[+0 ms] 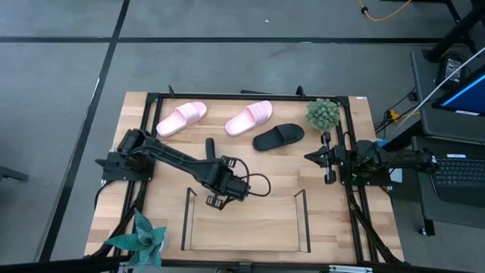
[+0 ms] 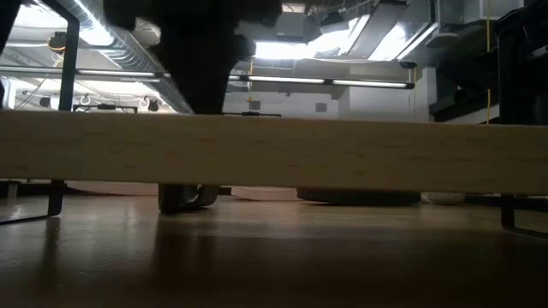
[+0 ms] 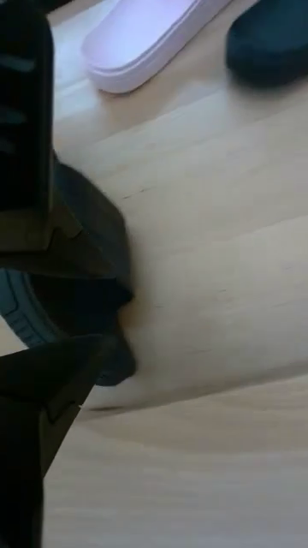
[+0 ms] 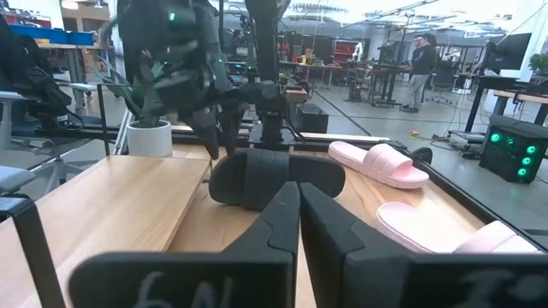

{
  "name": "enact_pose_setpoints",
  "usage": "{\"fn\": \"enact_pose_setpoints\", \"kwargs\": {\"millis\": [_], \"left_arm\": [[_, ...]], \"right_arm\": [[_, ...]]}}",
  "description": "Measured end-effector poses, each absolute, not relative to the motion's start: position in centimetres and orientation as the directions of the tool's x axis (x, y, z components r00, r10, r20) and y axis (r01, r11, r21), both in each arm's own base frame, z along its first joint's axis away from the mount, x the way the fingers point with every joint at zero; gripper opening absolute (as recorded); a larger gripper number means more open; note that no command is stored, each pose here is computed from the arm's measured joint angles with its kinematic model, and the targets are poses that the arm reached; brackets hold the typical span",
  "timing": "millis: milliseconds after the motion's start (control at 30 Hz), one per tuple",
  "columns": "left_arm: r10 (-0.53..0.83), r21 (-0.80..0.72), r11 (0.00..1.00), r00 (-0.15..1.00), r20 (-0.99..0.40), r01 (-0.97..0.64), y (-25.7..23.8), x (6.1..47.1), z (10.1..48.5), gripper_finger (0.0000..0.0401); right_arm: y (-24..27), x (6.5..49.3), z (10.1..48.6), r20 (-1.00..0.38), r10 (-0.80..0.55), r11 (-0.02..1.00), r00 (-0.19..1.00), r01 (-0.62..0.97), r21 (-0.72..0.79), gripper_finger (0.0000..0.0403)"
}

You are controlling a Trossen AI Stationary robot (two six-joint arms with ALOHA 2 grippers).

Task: Pick and place slides into the shelf
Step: Put the left black slide on the shelf

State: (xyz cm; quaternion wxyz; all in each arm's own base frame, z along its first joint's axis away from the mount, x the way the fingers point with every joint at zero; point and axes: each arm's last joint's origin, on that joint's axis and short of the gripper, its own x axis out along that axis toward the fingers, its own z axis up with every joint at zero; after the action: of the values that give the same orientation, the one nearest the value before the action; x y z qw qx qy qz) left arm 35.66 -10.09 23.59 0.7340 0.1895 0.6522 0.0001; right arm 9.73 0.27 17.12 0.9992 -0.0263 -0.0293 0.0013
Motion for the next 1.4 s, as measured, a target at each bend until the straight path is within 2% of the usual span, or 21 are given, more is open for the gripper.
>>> {"fn": "enact_pose_setpoints", "kwargs": {"millis": [133, 233, 467, 1400], "left_arm": [[0.305, 0.305, 0.911, 0.044, -0.951, 0.277, -9.8, 35.3, 22.5, 0.011], [0.348, 0.335, 0.897, 0.007, -0.937, 0.289, -9.6, 35.2, 21.9, 0.011], [0.394, 0.382, 0.88, 0.015, -0.919, 0.281, -9.2, 35.3, 22.0, 0.011], [0.363, 0.344, 0.882, 0.001, -0.932, 0.323, -8.9, 35.4, 21.9, 0.011]], "right_arm": [[0.3, 9.7, 17.1, 0.058, 0.004, 0.999, 0.998, -0.001, -0.054, 0.0017], [0.3, 9.7, 17.1, 0.058, 0.004, 0.999, 0.998, -0.001, -0.054, 0.0017], [0.3, 9.7, 17.1, 0.058, 0.004, 0.999, 0.998, -0.001, -0.054, 0.0017], [0.3, 9.7, 17.1, 0.058, 0.004, 0.998, 0.998, -0.001, -0.059, 0.0017]]}}
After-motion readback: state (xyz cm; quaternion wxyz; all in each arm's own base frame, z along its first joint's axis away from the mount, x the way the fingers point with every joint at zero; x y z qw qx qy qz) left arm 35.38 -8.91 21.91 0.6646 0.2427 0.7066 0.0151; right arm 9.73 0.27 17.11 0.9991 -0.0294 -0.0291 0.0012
